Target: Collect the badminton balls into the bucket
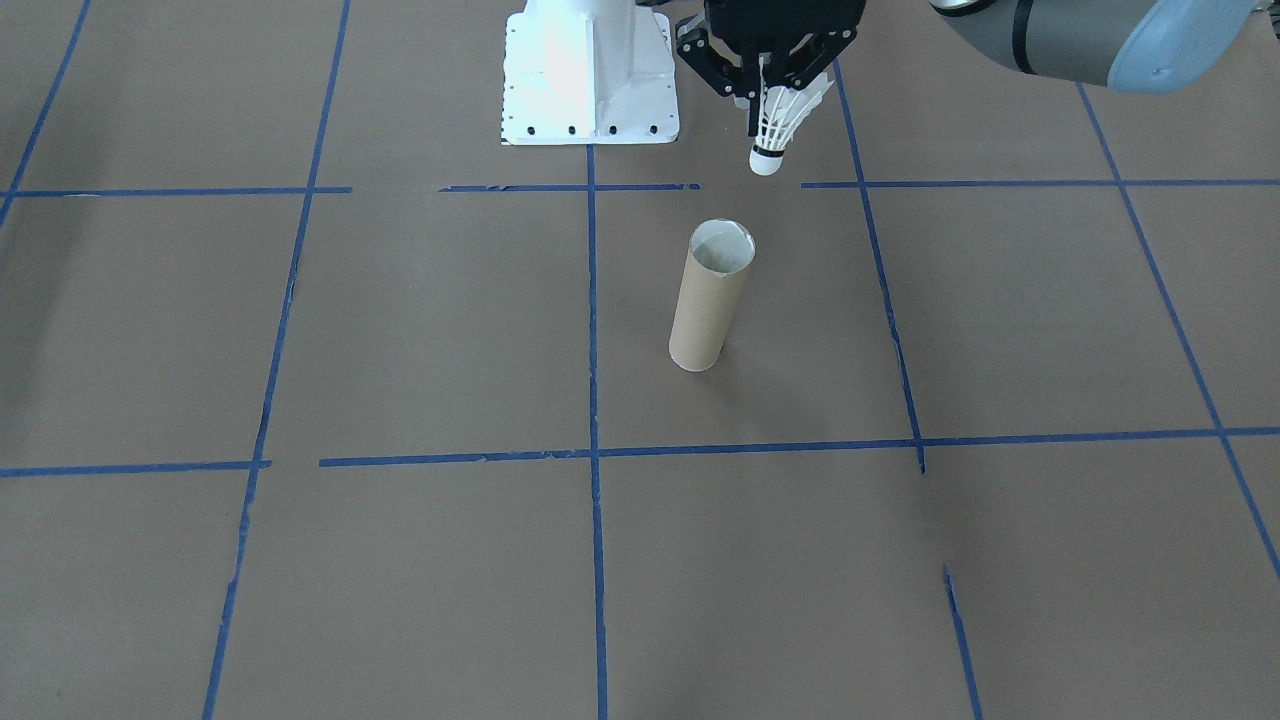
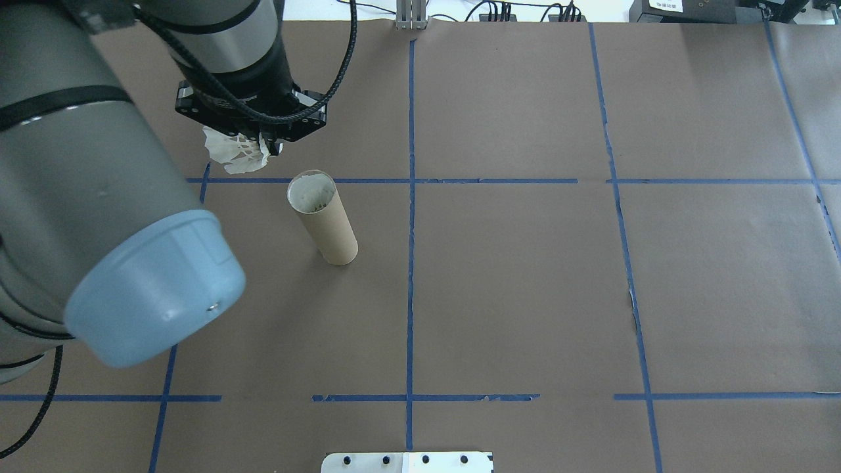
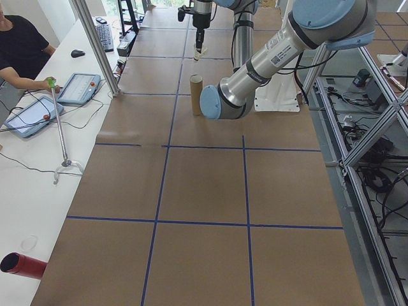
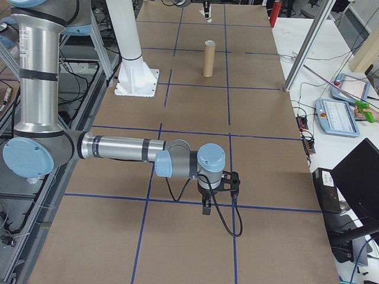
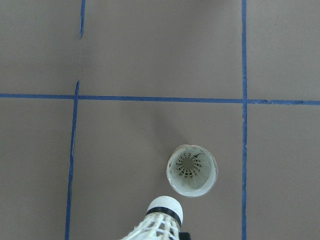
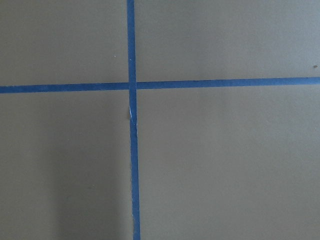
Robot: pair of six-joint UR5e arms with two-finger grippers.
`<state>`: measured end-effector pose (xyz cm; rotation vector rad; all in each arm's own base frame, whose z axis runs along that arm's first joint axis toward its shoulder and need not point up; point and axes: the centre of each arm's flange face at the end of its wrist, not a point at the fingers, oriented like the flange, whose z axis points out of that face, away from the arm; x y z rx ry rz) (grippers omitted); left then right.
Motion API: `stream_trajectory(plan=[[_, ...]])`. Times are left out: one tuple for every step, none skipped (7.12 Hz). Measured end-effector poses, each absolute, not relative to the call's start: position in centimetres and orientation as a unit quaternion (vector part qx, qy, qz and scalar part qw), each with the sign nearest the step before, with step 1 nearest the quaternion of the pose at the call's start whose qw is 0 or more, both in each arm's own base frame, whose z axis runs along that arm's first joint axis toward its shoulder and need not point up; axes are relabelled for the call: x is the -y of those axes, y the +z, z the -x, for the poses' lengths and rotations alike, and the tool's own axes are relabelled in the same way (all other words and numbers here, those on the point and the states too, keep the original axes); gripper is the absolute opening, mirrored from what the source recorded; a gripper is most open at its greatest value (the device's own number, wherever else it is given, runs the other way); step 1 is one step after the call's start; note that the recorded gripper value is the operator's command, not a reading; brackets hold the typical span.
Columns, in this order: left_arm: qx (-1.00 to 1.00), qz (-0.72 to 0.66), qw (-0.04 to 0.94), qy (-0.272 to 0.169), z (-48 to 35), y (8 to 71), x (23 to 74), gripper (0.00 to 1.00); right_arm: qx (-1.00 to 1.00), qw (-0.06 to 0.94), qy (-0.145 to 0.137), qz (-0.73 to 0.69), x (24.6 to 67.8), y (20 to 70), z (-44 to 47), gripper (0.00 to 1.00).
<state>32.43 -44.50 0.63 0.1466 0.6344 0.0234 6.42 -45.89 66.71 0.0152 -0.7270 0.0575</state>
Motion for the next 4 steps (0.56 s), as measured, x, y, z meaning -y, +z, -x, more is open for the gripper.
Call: stream_trajectory(plan=[[-0.285,-0.08,0.954,0.04,-33.9,0.7,45.9,0.0,0.356,0.934,0.028,-0.007,45.9,66.7,-6.4,1.0],[-0.26,-0.086,0.959,0.077,-35.5,1.2,47.1,0.0,0.355,0.934,0.028,-0.007,45.9,66.7,-6.4,1.0],[-0.244,-0.086,0.959,0.115,-37.0,2.0,47.7,0.0,0.355,0.934,0.028,-0.007,45.9,66.7,-6.4,1.0],[-0.237,-0.083,0.958,0.14,-38.2,2.6,47.6,0.0,0.355,0.934,0.028,-0.007,45.9,66.7,-6.4,1.0]])
